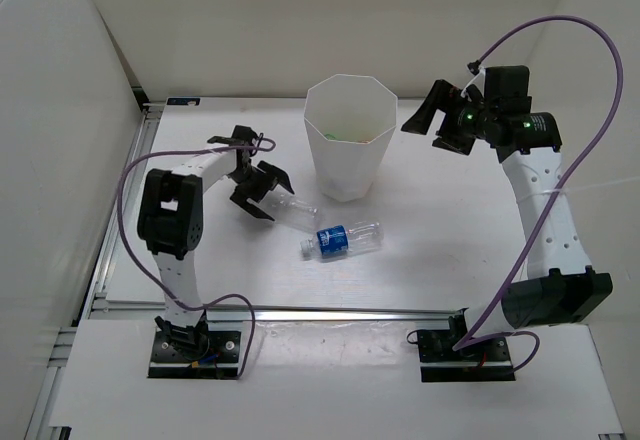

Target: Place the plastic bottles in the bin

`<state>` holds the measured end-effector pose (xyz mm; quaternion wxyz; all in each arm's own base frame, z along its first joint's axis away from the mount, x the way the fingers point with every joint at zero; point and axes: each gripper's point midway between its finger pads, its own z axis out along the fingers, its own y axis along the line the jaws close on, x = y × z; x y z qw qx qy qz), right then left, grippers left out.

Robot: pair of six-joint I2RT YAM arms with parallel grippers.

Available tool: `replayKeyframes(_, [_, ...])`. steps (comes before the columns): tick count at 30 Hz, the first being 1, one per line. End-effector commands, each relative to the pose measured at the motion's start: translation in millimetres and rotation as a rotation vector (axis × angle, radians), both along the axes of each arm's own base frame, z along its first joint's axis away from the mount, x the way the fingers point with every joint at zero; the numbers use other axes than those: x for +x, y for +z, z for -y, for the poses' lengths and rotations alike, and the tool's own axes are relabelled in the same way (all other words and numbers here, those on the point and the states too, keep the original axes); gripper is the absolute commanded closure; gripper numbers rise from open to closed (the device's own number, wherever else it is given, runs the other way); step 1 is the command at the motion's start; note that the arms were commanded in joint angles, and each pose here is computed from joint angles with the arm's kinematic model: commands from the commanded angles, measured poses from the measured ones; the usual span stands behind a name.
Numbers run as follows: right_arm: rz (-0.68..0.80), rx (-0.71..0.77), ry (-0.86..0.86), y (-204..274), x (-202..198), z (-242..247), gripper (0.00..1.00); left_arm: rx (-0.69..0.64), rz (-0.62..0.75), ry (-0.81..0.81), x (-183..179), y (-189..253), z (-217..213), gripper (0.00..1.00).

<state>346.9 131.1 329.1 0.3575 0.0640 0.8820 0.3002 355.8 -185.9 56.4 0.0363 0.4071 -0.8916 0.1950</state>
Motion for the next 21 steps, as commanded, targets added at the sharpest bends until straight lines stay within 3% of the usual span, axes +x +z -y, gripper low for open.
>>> replayKeyframes(1, [0.051,0.0,0.002,12.5,-3.0,1.8,0.0,0.011,0.002,-0.045,8.1,-12.2,1.4,0.0])
replayKeyframes(5, [0.054,-0.007,-0.002,13.6,-5.6,5.7,0.0,0.026,-0.015,-0.063,7.2,-23.3,3.4,0.02])
replayKeyframes(9, [0.038,-0.009,-0.011,8.7,-9.0,9.4,0.0,0.05,-0.014,-0.078,6.9,-29.5,-0.5,0.24])
replayKeyframes(12, [0.03,-0.01,-0.011,5.2,-12.0,9.7,0.0,0.09,0.006,-0.037,7.0,-13.2,-16.4,0.31])
replayKeyframes(15, [0.034,-0.003,-0.016,6.1,-12.7,9.4,0.0,0.146,0.169,0.039,35.9,46.9,-34.4,0.31])
replayKeyframes(19, [0.013,0.002,-0.021,-7.3,-12.1,9.0,0.0,0.215,0.613,0.105,95.8,189.0,-42.6,0.34])
replayKeyframes(21, [0.005,0.017,-0.019,-9.4,-12.0,6.8,0.0,0.233,0.792,0.079,106.7,242.8,-34.2,0.35])
